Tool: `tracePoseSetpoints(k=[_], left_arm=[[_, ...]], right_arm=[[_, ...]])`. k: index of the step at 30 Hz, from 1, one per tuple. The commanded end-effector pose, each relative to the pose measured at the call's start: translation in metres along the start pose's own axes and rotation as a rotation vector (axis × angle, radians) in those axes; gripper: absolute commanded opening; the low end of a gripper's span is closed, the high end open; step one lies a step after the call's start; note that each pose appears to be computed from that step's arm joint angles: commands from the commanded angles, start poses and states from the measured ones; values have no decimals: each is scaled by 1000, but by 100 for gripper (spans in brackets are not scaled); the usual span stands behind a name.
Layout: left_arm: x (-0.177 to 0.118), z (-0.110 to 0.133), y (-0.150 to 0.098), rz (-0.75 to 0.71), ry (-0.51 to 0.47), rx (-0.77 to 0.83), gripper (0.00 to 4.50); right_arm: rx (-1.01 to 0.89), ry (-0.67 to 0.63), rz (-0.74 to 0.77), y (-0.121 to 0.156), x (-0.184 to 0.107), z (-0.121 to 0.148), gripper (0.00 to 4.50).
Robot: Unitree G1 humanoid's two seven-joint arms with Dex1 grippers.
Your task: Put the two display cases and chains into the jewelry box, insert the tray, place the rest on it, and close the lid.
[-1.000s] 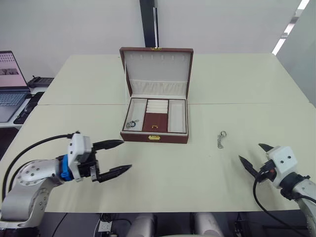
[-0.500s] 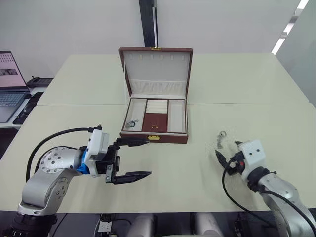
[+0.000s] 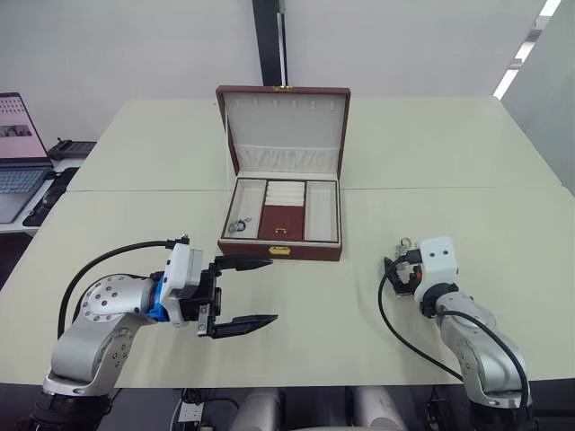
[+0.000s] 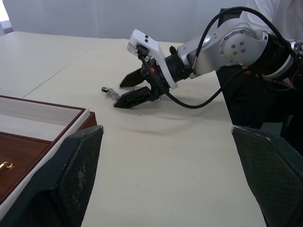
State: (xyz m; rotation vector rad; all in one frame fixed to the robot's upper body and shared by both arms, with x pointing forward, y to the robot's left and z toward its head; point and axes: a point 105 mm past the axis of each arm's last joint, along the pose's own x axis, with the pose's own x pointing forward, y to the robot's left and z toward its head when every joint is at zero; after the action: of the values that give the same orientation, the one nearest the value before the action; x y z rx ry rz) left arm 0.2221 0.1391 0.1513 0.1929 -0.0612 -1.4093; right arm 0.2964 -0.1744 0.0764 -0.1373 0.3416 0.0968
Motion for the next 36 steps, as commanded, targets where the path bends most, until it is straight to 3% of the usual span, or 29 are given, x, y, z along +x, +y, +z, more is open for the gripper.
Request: tracePoseSetpoints(k=[1, 6, 17, 30, 36], left_arm=[[0, 2, 0, 8, -6, 28, 450], [1, 0, -1, 10, -7, 26, 450], [1, -4, -1, 14, -2, 26, 450], [0, -1, 2, 57, -26, 24, 450], [-2, 1, 4, 96, -45, 12, 450]], right_arm=[[-6, 25, -17, -1, 2, -3, 406], [-4, 35, -14, 1, 3, -4, 254], [-15, 31, -12, -2, 3, -3, 2], [-159, -154, 144, 9, -16, 37, 2], [-272, -251, 297, 33, -28, 65, 2]])
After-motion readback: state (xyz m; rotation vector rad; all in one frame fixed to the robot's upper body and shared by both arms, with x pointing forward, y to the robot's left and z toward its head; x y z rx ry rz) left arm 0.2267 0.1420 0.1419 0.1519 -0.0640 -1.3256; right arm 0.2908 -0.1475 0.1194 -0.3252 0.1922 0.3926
